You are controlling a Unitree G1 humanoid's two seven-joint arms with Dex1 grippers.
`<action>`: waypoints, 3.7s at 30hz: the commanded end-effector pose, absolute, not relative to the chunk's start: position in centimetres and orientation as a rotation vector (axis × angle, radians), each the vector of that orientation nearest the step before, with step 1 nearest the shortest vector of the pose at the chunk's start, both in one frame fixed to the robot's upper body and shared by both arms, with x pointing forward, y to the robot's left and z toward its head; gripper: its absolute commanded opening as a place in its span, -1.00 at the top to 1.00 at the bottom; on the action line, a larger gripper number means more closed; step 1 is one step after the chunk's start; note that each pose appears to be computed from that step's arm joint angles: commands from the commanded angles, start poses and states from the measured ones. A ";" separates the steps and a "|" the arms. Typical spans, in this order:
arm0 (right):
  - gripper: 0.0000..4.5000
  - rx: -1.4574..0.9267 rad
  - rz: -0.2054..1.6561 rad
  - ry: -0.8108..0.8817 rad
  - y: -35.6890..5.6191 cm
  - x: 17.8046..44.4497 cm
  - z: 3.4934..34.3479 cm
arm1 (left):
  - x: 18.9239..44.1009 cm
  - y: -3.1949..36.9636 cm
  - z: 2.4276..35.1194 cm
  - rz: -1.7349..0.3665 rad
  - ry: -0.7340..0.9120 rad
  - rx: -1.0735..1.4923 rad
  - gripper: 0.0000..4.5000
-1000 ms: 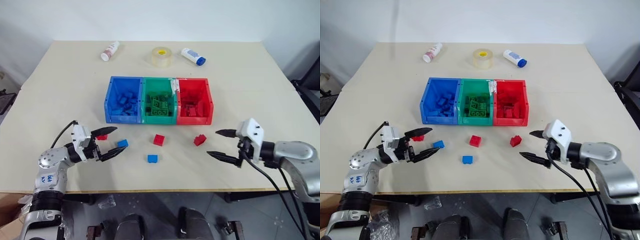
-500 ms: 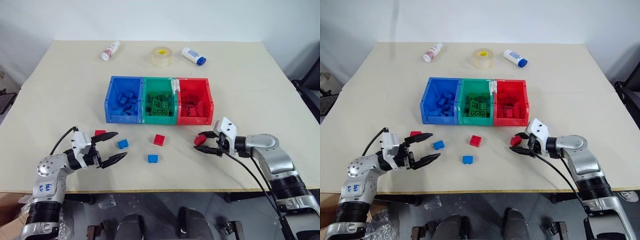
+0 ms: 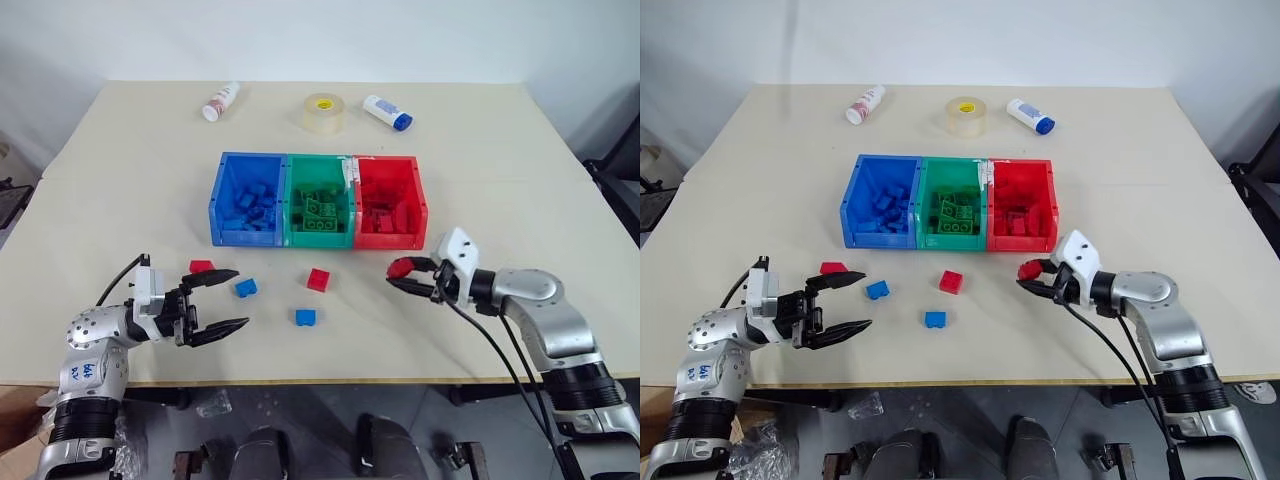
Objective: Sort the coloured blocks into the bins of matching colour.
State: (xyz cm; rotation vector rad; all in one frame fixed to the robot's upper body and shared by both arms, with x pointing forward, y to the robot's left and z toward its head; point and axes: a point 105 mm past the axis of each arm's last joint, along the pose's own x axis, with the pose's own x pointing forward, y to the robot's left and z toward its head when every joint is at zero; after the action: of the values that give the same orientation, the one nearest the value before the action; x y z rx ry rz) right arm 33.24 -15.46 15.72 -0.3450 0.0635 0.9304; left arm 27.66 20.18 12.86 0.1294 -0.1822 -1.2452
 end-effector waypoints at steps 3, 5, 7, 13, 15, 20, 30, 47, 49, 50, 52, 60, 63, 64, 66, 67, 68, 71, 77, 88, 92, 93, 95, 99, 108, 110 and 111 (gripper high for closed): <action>0.28 -0.366 0.828 -0.122 -15.6 34.5 21.5 | 28.0 20.2 13.5 -1.263 -0.212 0.139 -1.00; 0.28 -0.371 0.808 -0.144 -15.5 35.7 22.4 | 28.2 20.1 13.5 -1.267 -0.213 0.137 -1.00; 0.28 -0.379 0.785 -0.159 -15.2 37.5 23.2 | 28.5 19.9 13.4 -1.267 -0.214 0.137 -1.00; -0.16 -0.397 0.721 -0.149 -14.1 42.3 23.3 | 29.2 19.5 13.4 -1.262 -0.223 0.141 -1.00; -0.48 -0.395 0.721 -0.145 -13.9 42.9 23.1 | 29.2 19.5 13.4 -1.261 -0.225 0.141 -1.00; -0.99 -0.409 0.755 -0.157 -13.2 43.0 23.2 | 29.1 19.6 13.4 -1.251 -0.229 0.144 -1.00; -0.99 -0.456 0.926 -0.211 -13.7 38.3 23.0 | 29.5 19.5 13.4 -1.265 -0.227 0.139 -1.00; -0.99 -0.494 1.039 0.155 -21.6 25.1 18.2 | 30.3 20.0 13.5 -1.261 -0.213 0.139 -1.00; -0.99 -0.493 1.043 0.151 -21.3 25.2 18.3 | 30.4 20.1 13.5 -1.260 -0.213 0.140 -1.00; -0.99 -0.492 1.047 0.149 -21.0 25.3 18.3 | 30.4 20.1 13.5 -1.259 -0.214 0.141 -1.00; -0.99 -0.487 1.072 0.139 -20.0 25.6 18.3 | 30.5 20.1 13.6 -1.258 -0.216 0.142 -1.00; -0.99 -0.447 1.245 0.142 -13.7 26.2 16.7 | 29.5 19.9 13.6 -1.261 -0.229 0.148 -1.00; -0.99 -0.426 1.284 0.130 -12.3 26.4 16.4 | 28.8 20.0 13.5 -1.261 -0.224 0.152 -1.00; -0.99 -0.420 1.293 0.128 -12.2 26.4 16.3 | 28.6 20.0 13.5 -1.262 -0.221 0.155 -1.00; -0.99 -0.415 1.307 0.121 -12.1 26.4 16.3 | 28.1 19.9 13.5 -1.267 -0.211 0.166 -1.00; -0.99 -0.415 1.313 0.117 -12.1 26.4 16.3 | 27.9 19.8 13.5 -1.271 -0.202 0.173 -1.00; -0.99 -0.416 1.316 0.115 -12.1 26.4 16.2 | 27.7 19.7 13.4 -1.274 -0.196 0.177 -1.00; -0.99 -0.414 1.324 0.111 -12.6 26.3 16.2 | 26.9 19.0 13.8 -1.243 -0.168 0.216 -1.00; -0.99 -0.377 1.367 0.086 -14.4 25.7 16.4 | 25.1 19.6 14.4 -1.073 -0.104 0.269 -1.00; -0.99 -0.273 1.409 0.028 -16.9 26.6 16.8 | 22.1 22.5 13.5 -0.740 0.083 0.355 -1.00; -0.99 -0.278 1.424 0.038 -16.9 26.8 16.5 | 21.7 21.6 13.1 -0.764 0.098 0.365 -1.00; -0.99 -0.280 1.421 0.036 -16.8 26.9 16.5 | 21.8 21.1 13.0 -0.779 0.100 0.366 -1.00; -0.99 -0.286 1.414 0.031 -16.6 27.1 16.5 | 22.1 19.6 12.7 -0.825 0.092 0.365 -1.00; -0.99 -0.293 1.400 0.019 -16.2 27.0 16.7 | 23.7 16.3 12.0 -0.910 0.069 0.370 -1.00; -0.99 -0.301 1.301 -0.009 -16.7 25.7 16.7 | 27.3 11.1 9.0 -1.028 0.083 0.368 -1.00; -0.99 -0.298 1.277 -0.013 -16.8 25.4 16.7 | 27.9 10.5 8.5 -1.054 0.092 0.379 -1.00; -0.99 -0.299 1.265 -0.015 -16.9 25.3 16.7 | 28.2 10.3 8.3 -1.066 0.095 0.386 -1.00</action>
State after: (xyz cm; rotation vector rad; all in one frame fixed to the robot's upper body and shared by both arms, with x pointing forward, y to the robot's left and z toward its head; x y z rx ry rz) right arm 25.54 -16.94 15.36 -0.2718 0.0413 1.2798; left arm 28.16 10.74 8.53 0.3596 0.1006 -1.0423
